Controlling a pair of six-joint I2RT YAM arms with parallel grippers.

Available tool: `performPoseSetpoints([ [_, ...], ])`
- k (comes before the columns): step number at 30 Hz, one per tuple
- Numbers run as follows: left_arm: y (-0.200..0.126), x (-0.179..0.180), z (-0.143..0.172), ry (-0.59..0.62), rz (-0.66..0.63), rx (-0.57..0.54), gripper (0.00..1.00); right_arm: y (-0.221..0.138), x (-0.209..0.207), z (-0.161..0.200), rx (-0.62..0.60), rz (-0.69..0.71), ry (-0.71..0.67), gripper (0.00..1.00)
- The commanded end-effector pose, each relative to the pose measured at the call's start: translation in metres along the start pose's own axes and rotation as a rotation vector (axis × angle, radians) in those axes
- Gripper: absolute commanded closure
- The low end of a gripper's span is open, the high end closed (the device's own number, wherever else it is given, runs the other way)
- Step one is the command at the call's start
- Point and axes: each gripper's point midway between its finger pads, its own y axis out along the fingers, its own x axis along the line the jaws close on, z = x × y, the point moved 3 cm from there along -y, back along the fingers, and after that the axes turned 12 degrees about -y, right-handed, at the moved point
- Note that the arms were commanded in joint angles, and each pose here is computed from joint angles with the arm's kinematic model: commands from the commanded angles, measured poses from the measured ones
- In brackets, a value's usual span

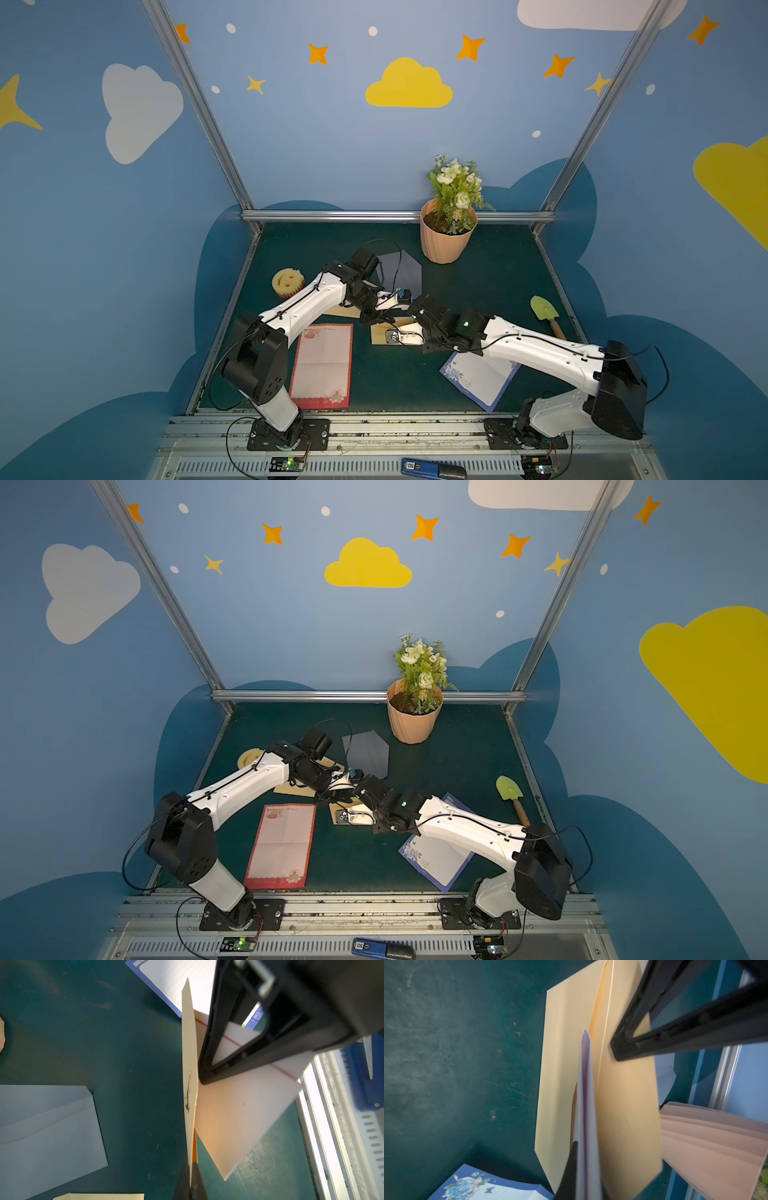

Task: Fold the letter paper in half and place it into the envelope
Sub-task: Place the letter paper in the envelope.

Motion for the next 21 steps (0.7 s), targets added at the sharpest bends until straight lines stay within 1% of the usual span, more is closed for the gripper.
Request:
performPoseSetpoints([
  [1,0.000,-0.004,-0.005,0.005,0.038,-0.011,0.97,-0.001,-0.004,0.001,0.026,-0.030,0.072,1.00],
  [3,0.000,-0.004,-0.005,0.004,0.039,-0.013,0.97,0.002,-0.010,0.005,0.066,-0.025,0.117,1.00],
  [5,0.000,-0.004,-0.005,0.004,0.039,-0.013,0.97,0.005,-0.010,0.008,0.091,-0.048,0.150,1.00],
  [11,0.000,-0.004,-0.007,0.002,0.045,-0.019,0.97,0.013,-0.013,0.007,0.112,-0.069,0.212,0.99],
  [15,0.001,-0.003,-0.006,-0.006,0.046,-0.010,0.97,0.008,-0.014,0.003,0.077,-0.091,0.295,0.92],
  [18,0.002,-0.003,-0.005,-0.014,0.048,-0.007,0.97,0.000,-0.014,0.002,0.035,-0.094,0.365,0.83],
  [21,0.003,-0.003,-0.005,-0.016,0.049,-0.006,0.97,-0.009,-0.014,0.002,-0.010,-0.091,0.423,0.77],
])
